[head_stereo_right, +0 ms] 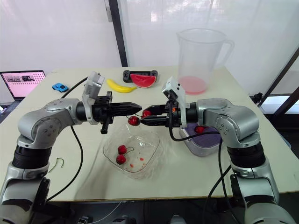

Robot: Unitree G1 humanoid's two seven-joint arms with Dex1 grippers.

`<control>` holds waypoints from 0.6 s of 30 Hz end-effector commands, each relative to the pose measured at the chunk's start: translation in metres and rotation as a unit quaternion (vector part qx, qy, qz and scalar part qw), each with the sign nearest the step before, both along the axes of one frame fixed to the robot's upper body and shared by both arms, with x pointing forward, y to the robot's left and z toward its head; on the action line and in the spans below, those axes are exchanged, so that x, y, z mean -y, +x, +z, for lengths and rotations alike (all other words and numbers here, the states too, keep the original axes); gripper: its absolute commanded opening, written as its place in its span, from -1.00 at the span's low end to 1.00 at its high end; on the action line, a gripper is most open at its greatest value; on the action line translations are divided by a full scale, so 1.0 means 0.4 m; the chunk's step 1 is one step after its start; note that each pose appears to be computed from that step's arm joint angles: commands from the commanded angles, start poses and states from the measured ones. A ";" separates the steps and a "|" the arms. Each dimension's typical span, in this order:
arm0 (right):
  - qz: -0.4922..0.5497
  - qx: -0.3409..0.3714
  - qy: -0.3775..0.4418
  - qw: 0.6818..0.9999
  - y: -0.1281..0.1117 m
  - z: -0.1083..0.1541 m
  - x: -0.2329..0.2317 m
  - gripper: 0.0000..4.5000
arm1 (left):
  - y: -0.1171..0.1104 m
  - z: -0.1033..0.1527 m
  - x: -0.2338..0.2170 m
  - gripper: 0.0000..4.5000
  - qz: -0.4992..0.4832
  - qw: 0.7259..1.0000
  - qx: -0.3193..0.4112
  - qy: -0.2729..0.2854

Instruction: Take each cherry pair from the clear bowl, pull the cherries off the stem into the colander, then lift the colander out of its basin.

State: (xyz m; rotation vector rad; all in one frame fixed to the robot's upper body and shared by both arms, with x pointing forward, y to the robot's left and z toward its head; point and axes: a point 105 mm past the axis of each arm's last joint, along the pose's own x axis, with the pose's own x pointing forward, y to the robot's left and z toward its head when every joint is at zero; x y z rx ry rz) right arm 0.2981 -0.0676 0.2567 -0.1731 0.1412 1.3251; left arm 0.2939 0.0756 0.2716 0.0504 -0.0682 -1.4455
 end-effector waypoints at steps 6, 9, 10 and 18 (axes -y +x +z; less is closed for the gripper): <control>0.006 0.016 0.003 1.000 -0.008 0.010 -0.002 -0.70 | -0.012 0.030 -0.001 -1.00 -0.001 1.000 0.028 -0.005; 0.007 0.016 0.000 1.000 -0.007 0.008 -0.001 -0.70 | -0.011 0.030 -0.001 -1.00 0.000 1.000 0.028 -0.005; 0.007 0.016 -0.001 1.000 -0.007 0.007 -0.001 -0.70 | -0.010 0.030 -0.001 -1.00 0.000 1.000 0.028 -0.006; -0.013 -0.001 -0.021 1.000 0.004 -0.027 0.040 -0.70 | -0.010 0.032 -0.001 -1.00 0.002 0.999 0.031 -0.007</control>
